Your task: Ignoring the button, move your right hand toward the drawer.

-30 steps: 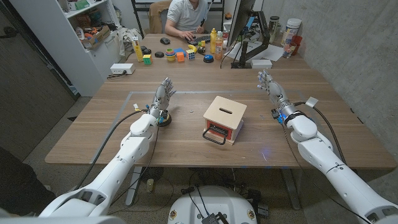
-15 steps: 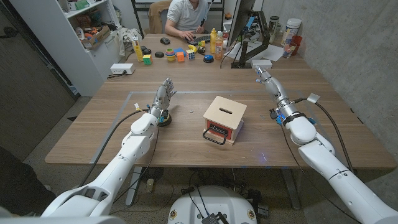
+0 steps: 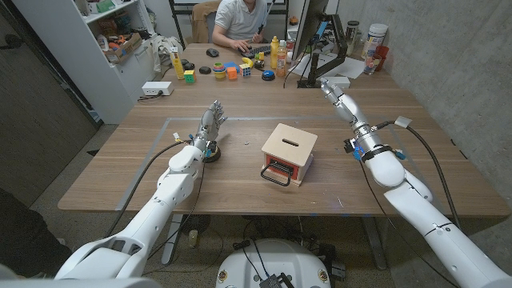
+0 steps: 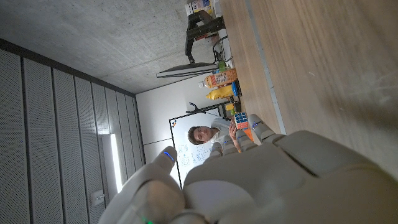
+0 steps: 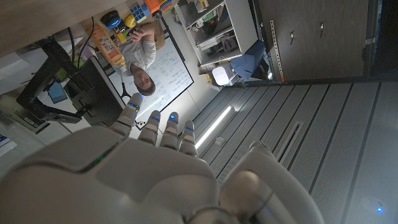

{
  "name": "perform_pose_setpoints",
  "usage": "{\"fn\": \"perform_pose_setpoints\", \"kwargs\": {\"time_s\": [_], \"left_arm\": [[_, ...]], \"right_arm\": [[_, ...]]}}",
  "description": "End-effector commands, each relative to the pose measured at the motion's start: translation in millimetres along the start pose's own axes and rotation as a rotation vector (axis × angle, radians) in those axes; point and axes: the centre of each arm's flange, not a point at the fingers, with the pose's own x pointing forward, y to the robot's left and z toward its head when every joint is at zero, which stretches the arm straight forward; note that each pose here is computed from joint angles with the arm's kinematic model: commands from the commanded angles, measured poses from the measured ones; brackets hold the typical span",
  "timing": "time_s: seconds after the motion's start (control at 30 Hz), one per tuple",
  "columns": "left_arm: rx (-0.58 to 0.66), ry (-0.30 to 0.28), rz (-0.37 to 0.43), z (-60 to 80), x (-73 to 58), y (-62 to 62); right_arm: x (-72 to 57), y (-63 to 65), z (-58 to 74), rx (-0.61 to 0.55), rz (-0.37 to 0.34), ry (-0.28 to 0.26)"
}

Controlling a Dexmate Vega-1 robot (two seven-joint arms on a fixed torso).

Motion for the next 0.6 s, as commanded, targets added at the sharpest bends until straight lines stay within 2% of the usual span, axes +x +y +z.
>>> {"fn": "perform_pose_setpoints", "kwargs": {"time_s": [0.03,0.3,0.6], "left_arm": [[0.001,0.000,-0.001,-0.9,2.0,1.2],[0.001,0.004,0.000,-1.5,1.6,1.1],[0.000,0.006,0.007,-2.2,0.5,3.5]], "right_arm": [[-6.9,10.7,21.0,-0.171,0.007,-0.086],[-8.1,25.2,32.6,-0.331,0.020,-0.141],[-8.6,49.5,37.9,-0.504,0.072,-0.177]]}}
